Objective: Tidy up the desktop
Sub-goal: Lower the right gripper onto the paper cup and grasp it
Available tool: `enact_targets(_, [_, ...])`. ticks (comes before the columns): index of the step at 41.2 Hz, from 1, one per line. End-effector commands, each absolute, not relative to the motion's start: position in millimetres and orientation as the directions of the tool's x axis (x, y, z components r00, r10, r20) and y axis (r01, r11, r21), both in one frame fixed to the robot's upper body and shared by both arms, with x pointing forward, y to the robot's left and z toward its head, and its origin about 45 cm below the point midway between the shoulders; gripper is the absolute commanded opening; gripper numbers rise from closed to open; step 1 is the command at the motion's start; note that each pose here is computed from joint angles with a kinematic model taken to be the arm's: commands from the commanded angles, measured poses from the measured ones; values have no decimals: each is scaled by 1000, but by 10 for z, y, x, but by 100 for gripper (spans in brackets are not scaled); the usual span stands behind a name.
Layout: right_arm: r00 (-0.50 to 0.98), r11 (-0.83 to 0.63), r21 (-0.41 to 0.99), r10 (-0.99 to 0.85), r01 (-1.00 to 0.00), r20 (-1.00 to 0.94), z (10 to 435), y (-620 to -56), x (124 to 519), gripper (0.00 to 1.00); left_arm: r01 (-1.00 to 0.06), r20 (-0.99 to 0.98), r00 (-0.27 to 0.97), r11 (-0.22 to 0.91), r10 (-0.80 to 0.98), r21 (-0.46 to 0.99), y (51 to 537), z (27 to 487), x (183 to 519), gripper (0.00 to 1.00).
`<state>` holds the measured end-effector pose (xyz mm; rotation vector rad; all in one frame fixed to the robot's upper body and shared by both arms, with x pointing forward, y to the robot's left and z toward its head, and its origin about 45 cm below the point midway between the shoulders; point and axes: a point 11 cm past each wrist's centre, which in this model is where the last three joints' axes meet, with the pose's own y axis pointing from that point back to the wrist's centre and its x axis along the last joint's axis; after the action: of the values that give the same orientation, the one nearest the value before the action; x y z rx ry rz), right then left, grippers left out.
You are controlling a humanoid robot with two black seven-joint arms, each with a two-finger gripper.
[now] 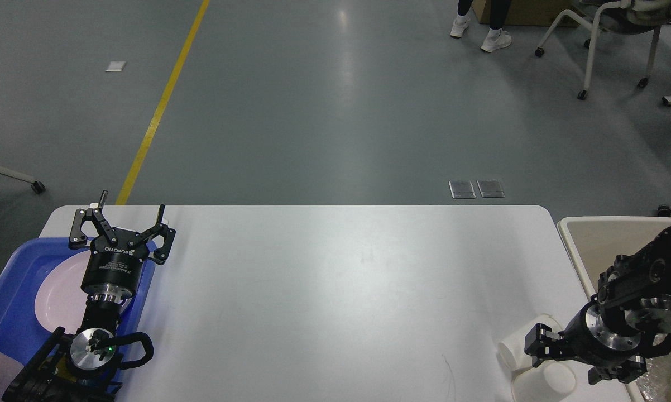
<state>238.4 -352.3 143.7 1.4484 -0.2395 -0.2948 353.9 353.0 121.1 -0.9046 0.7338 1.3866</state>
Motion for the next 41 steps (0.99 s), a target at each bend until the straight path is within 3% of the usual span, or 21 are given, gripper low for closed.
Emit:
enact_targets(1, [937, 89, 994, -347, 58, -24, 1336, -3510, 2342, 89, -994, -867, 71, -34, 493, -101, 3529, 1211, 3539, 96])
enact_targets(32, [937, 70, 996, -349, 53, -25, 1058, -3438, 2312, 86, -994, -867, 71, -34, 493, -101, 3529, 1211, 3539, 96])
enact_targets(37, [937, 67, 996, -349, 55, -28, 1050, -3432, 2309, 74, -994, -867, 71, -34, 493, -101, 3529, 1211, 3539, 96])
enact_targets(41, [936, 66, 996, -351, 61, -34, 1048, -3436, 2298, 55, -994, -867, 71, -34, 493, -101, 3529, 1211, 3539, 96])
